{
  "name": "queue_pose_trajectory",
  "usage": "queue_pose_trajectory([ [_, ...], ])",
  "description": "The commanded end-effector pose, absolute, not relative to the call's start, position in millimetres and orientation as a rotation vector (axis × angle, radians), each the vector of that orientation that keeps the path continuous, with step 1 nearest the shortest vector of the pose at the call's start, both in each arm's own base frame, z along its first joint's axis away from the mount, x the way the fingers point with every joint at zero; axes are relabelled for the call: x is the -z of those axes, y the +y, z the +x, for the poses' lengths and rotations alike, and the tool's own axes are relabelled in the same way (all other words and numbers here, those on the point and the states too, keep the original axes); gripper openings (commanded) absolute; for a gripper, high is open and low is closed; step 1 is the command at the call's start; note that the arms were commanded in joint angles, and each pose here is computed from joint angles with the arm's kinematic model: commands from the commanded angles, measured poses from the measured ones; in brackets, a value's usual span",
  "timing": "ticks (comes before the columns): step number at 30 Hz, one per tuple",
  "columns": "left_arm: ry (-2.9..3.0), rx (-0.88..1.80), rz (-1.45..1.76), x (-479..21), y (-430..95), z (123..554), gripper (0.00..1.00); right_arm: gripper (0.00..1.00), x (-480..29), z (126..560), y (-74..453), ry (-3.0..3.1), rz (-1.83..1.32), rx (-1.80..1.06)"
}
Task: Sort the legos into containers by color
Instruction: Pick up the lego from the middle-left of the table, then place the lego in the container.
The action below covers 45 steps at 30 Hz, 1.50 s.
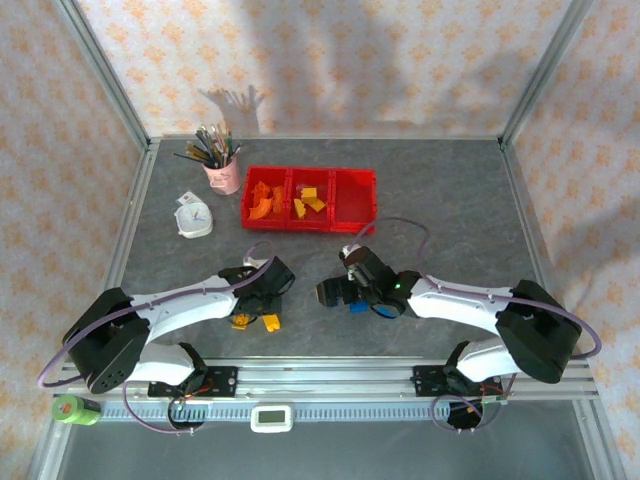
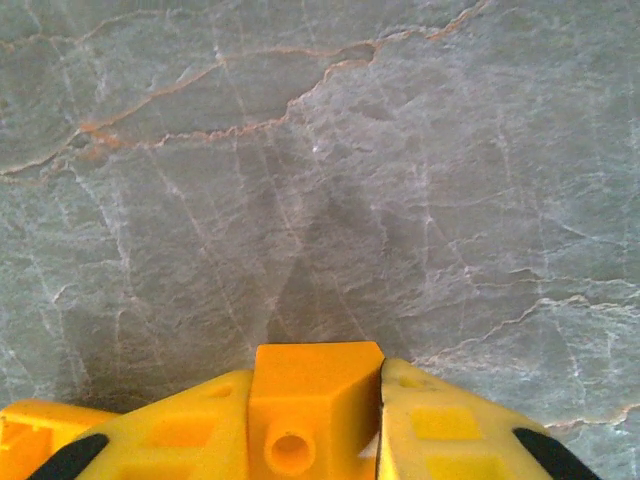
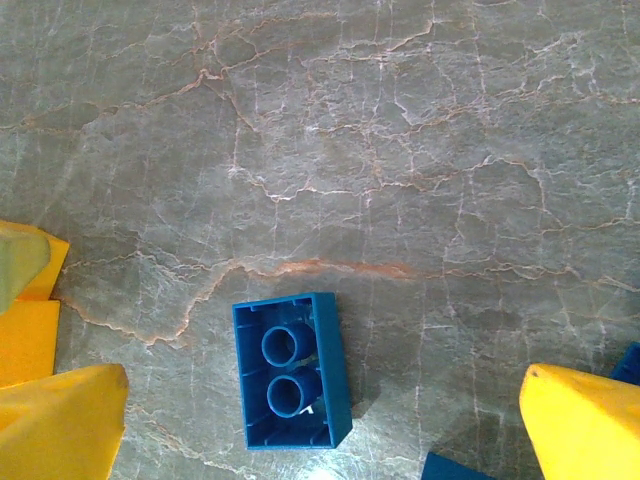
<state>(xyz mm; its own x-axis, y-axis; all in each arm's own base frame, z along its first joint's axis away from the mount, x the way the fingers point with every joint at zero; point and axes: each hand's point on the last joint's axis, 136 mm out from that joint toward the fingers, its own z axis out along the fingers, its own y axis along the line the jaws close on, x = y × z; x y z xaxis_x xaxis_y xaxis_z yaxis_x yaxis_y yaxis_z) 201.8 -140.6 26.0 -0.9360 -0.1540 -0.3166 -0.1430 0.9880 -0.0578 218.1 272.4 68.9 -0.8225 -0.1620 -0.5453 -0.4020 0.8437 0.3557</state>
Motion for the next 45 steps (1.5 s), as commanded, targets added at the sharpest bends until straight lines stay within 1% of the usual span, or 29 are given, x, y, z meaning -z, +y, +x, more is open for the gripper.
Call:
queue_pose_trajectory([
  [1,2.773,0.034,-0.230,-31.9,-138.5,206.0,0.26,1.00,-71.6,222.4,273.3,2.489,-0.395,-0.624],
  [4,2.739,0.090,-0.256,-41.9,-146.6,214.2,0.21,1.00,-73.0,224.0,274.1,2.484,-0.387,-0.627],
  [7,2.711,0.164,-0.278,-52.4,-157.6,221.8,0.19,1.00,-75.2,224.4,274.6,2.481,-0.381,-0.631],
  [13,2.635,0.172,-0.266,-87.4,-163.7,239.8,0.19,1.00,-94.6,235.7,262.6,2.440,-0.292,-0.649],
  [16,2.567,0.213,-0.259,-110.3,-175.8,259.5,0.19,1.00,-102.7,249.2,249.3,2.432,-0.231,-0.629],
  [20,2.452,0.240,-0.251,-150.0,-196.5,307.0,0.19,1.00,-116.5,271.4,231.4,2.401,-0.142,-0.633],
  [26,2.361,0.243,-0.269,-178.6,-217.3,395.5,0.19,1.00,-130.9,302.9,208.3,2.359,-0.044,-0.601],
  [30,2.331,0.172,-0.290,-181.6,-220.1,451.4,0.19,1.00,-138.1,313.4,202.4,2.325,-0.015,-0.602],
  [35,2.377,0.124,-0.312,-149.4,-222.6,500.9,0.19,1.00,-140.9,319.3,197.7,2.316,0.002,-0.593],
  [38,2.368,0.126,-0.275,-142.2,-228.1,520.8,0.24,1.00,-143.0,320.5,198.4,2.308,-0.002,-0.601],
  [39,2.372,0.129,-0.269,-139.6,-229.9,525.6,0.29,1.00,-143.7,321.0,198.8,2.307,-0.007,-0.600],
  [42,2.385,0.118,-0.279,-137.5,-226.3,536.3,0.47,1.00,-143.8,321.5,198.9,2.313,-0.013,-0.593],
  [45,2.383,0.160,-0.266,-151.7,-229.2,534.3,0.53,1.00,-145.6,320.3,200.2,2.315,-0.029,-0.598],
])
